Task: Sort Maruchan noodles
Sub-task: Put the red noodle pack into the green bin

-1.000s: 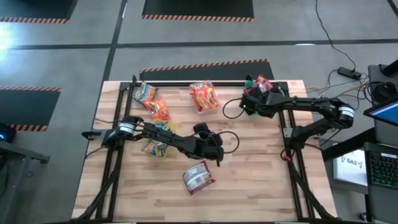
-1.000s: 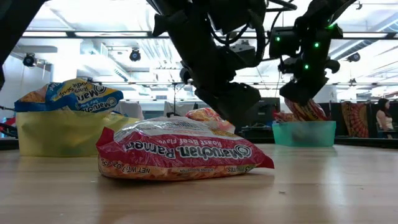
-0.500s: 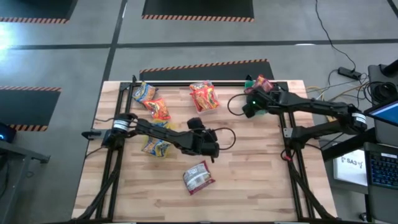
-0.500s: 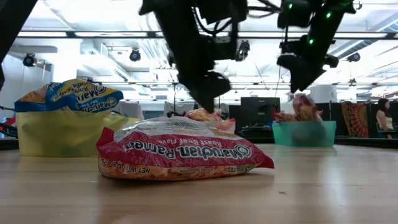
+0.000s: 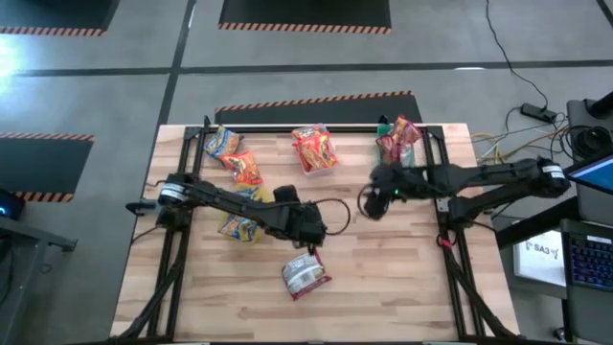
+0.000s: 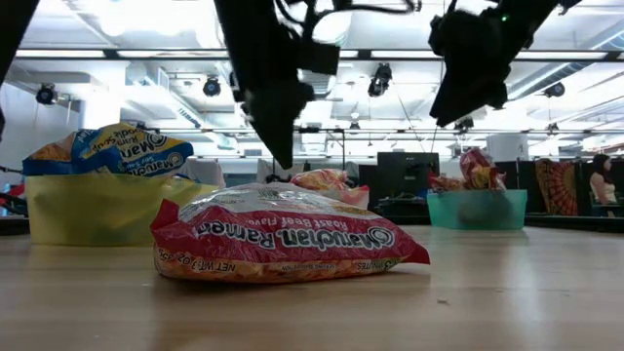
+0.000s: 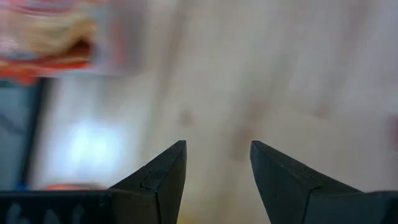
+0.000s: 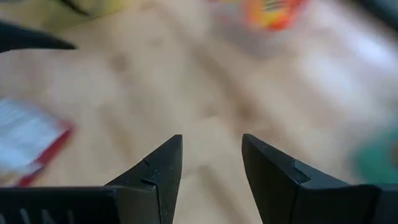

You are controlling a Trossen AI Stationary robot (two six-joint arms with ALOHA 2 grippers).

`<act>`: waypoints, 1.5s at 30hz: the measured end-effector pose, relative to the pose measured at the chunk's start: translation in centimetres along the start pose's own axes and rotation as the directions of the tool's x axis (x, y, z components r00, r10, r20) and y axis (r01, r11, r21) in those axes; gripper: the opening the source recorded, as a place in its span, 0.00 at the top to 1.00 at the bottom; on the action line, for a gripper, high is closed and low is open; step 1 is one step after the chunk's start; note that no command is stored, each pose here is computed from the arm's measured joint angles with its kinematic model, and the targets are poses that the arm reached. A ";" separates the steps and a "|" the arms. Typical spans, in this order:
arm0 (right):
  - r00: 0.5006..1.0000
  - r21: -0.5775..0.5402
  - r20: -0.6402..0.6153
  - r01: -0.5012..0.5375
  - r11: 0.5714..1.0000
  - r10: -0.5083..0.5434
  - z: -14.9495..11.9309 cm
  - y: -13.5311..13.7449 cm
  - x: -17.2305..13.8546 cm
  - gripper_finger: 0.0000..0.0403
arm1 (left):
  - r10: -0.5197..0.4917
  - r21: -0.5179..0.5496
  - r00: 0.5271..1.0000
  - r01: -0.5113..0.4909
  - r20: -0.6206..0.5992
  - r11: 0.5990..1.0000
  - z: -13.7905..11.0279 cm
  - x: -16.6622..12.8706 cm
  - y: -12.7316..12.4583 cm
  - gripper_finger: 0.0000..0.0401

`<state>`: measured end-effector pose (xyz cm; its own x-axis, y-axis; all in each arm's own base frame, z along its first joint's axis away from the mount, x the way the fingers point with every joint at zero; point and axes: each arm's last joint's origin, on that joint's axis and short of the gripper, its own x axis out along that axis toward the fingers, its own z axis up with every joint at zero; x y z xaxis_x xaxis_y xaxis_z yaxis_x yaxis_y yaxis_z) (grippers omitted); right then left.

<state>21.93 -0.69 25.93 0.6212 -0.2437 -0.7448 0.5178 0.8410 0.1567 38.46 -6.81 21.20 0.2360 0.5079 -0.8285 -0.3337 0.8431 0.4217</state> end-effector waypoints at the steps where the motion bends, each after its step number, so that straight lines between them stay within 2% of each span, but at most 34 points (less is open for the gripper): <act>1: 0.999 -0.017 -0.008 -0.043 0.999 0.043 -0.3 0.7 0.2 0.61 | -0.045 0.009 0.999 0.045 -0.006 0.999 -0.2 -0.6 -0.5 0.59; 6: 0.973 -0.020 -0.059 -0.223 0.975 0.222 -2.4 4.3 1.1 0.61 | -0.230 0.008 0.973 0.230 -0.015 0.973 -2.3 -4.1 -3.8 0.59; 11: 0.929 0.017 -0.149 -0.339 0.941 0.338 -4.5 7.3 2.1 0.57 | -0.317 -0.013 0.947 0.318 0.045 0.948 -5.0 -7.8 -7.6 0.59; 17: 0.904 0.008 -0.188 -0.390 0.921 0.384 -6.5 10.1 3.8 0.49 | -0.245 -0.018 0.953 0.252 0.178 0.968 -7.9 -9.9 -10.7 0.59; 21: 0.897 0.001 -0.210 -0.398 0.917 0.390 -7.3 11.4 4.7 0.47 | -0.256 -0.068 0.950 0.271 0.179 0.960 -8.8 -10.5 -11.4 0.59; 26: 0.901 -0.018 -0.240 -0.376 0.927 0.361 -7.8 12.4 6.2 0.48 | -0.320 -0.123 0.946 0.325 0.056 0.938 -9.7 -10.1 -11.6 0.59; 35: 0.913 -0.195 -0.293 -0.347 0.917 0.283 -9.1 12.9 8.8 0.48 | -0.389 -0.165 0.918 0.397 0.084 0.903 -10.9 -7.9 -13.0 0.59; 42: 0.921 -0.314 -0.286 -0.352 0.882 0.265 -9.1 13.7 9.9 0.49 | -0.368 -0.217 0.929 0.369 0.043 0.904 -13.0 -4.9 -13.1 0.59; 45: 0.936 -0.350 -0.254 -0.322 0.879 0.242 -8.8 14.2 10.3 0.49 | -0.410 -0.245 0.908 0.419 0.090 0.874 -13.0 -3.8 -13.4 0.59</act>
<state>30.52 12.92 14.75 0.5576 0.0980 -0.8243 0.0490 0.9874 0.1505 30.14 -22.39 13.89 0.4330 0.1316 -0.8917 -0.4164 0.9066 -0.0684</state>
